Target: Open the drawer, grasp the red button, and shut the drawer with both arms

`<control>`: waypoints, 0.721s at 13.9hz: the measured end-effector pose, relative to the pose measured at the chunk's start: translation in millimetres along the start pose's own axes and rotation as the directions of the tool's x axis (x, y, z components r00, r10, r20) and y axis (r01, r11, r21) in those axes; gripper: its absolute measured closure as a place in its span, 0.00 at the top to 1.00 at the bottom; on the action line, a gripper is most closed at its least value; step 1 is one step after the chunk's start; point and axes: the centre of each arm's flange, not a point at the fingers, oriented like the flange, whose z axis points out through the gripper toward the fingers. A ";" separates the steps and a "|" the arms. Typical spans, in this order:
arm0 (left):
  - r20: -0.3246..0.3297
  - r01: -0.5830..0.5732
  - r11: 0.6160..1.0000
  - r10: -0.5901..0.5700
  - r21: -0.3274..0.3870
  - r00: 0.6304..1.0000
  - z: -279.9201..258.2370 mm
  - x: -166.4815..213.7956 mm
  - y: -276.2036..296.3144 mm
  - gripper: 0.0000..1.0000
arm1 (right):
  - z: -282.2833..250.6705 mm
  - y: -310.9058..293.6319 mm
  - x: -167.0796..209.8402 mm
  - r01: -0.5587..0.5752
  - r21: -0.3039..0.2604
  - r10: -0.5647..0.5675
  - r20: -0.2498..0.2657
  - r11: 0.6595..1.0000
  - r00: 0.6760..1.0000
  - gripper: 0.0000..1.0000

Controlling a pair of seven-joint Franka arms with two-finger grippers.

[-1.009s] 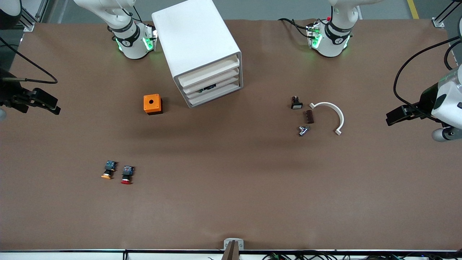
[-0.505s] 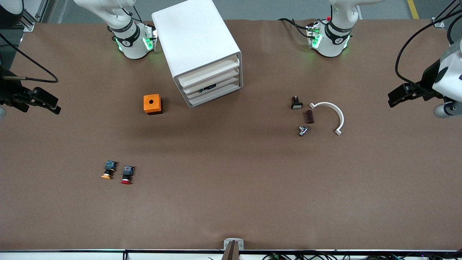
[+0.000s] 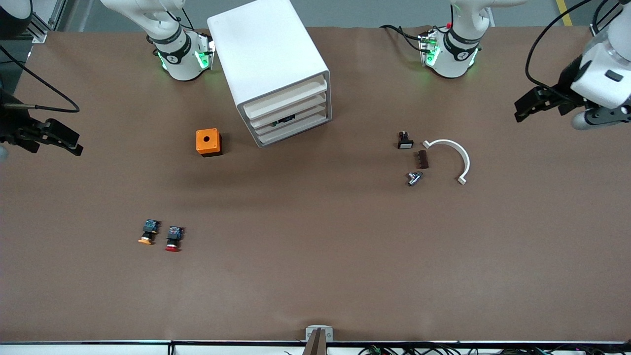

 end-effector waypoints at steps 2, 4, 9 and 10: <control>-0.001 -0.005 1.000 0.005 0.003 1.000 -0.2 -4.7 2.5 1.00 | -0.1 1.1 0.2 -0.002 0.000 0.002 -0.001 1.000 1.000 1.00; -0.007 0.002 1.000 -0.002 0.001 1.000 -3.0 -6.6 -3.1 1.00 | -0.1 3.2 0.4 -0.006 0.000 0.006 -0.001 1.000 1.000 1.00; -0.011 0.037 0.999 -0.037 -0.003 0.999 -3.3 -0.7 -22.0 1.00 | -0.2 5.2 0.4 -0.009 -0.001 0.009 -0.001 1.000 1.000 1.00; -0.009 0.037 0.999 -0.037 -0.003 0.999 -2.8 -0.4 -21.9 1.00 | -0.2 5.2 0.4 -0.009 -0.001 0.009 -0.001 1.000 1.000 1.00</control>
